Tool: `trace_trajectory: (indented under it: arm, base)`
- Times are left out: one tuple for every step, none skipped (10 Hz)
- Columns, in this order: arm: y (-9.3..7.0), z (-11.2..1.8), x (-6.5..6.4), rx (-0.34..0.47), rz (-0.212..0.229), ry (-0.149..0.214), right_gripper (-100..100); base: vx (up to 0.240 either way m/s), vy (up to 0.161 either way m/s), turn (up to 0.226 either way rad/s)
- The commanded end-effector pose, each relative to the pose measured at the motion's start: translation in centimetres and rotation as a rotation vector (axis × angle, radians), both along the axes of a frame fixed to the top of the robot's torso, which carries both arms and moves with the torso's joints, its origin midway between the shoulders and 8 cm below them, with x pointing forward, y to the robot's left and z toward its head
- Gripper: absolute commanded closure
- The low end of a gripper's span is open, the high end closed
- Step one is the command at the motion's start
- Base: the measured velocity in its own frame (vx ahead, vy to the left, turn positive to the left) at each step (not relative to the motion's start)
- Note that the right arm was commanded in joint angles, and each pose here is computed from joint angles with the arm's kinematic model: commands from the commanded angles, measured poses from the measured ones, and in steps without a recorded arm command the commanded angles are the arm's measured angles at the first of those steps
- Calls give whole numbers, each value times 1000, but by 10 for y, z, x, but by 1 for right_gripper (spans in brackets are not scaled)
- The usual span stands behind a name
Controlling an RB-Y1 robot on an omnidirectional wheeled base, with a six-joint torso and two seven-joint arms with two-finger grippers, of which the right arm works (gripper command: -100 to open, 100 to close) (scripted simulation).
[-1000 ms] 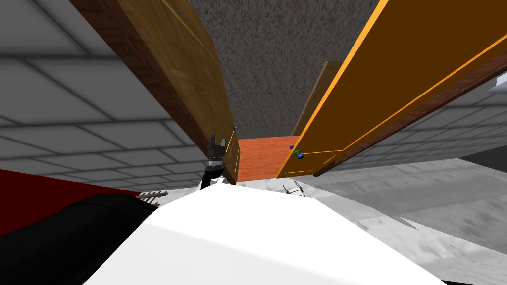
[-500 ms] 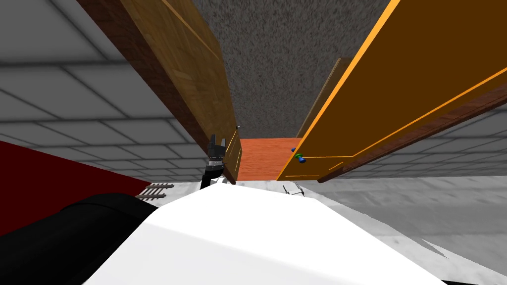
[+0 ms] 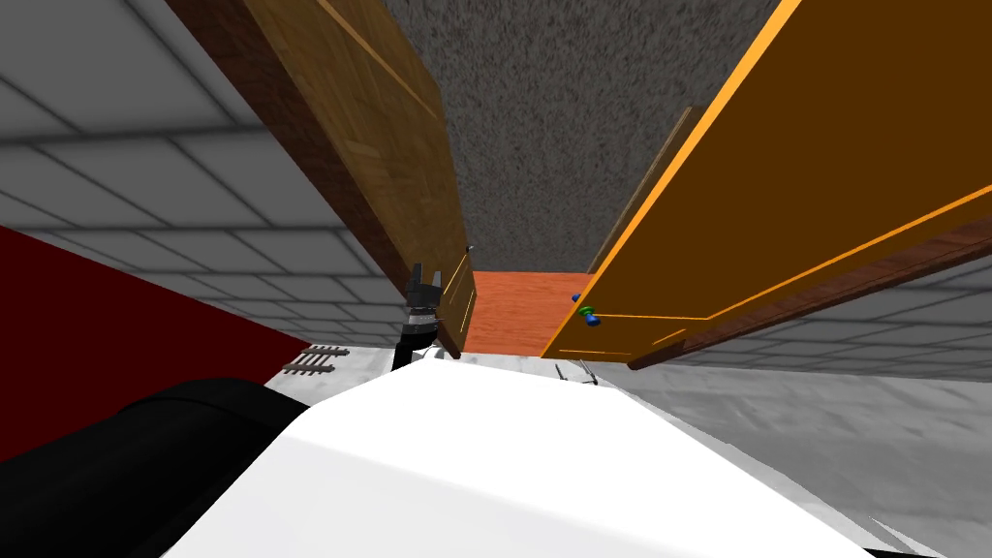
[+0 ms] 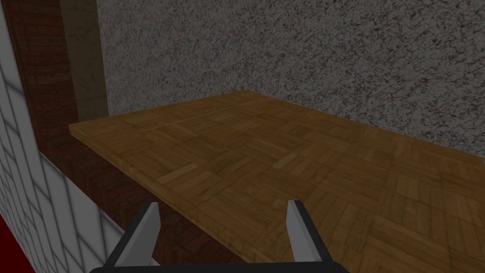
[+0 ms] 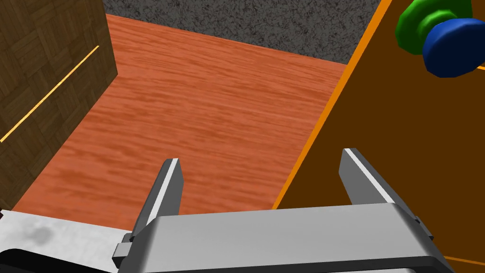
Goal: Push the door open
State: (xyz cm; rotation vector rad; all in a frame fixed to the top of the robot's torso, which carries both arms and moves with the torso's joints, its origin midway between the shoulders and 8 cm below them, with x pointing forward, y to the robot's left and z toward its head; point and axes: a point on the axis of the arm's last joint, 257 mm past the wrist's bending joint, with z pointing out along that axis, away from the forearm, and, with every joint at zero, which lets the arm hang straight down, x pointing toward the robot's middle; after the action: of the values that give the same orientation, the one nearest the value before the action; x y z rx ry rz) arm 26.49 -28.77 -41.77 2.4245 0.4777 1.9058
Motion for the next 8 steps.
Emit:
trace_trajectory:
  arm:
    - [-2, 2, -3, 22, -18, -19, -100]
    - [-4, 3, -5, 35, -30, -29, -100]
    - [-5, 4, -7, 47, -43, -40, -100]
    - [-7, 6, -9, 59, -56, -51, -100]
    - [-9, 7, -10, 70, -68, -61, -100]
    - [-11, 8, -12, 80, -81, -71, -100]
    - [-12, 9, -14, 90, -95, -81, -100]
    - [-14, 10, -16, 99, -109, -91, -100]
  base:
    - [6, -93, 139]
    - [17, -92, 108]
    - [25, -96, 135]
    - [28, -88, 143]
    - [12, -86, 100]
    - [3, -90, 119]
    - [3, -98, 126]
    - [3, -86, 113]
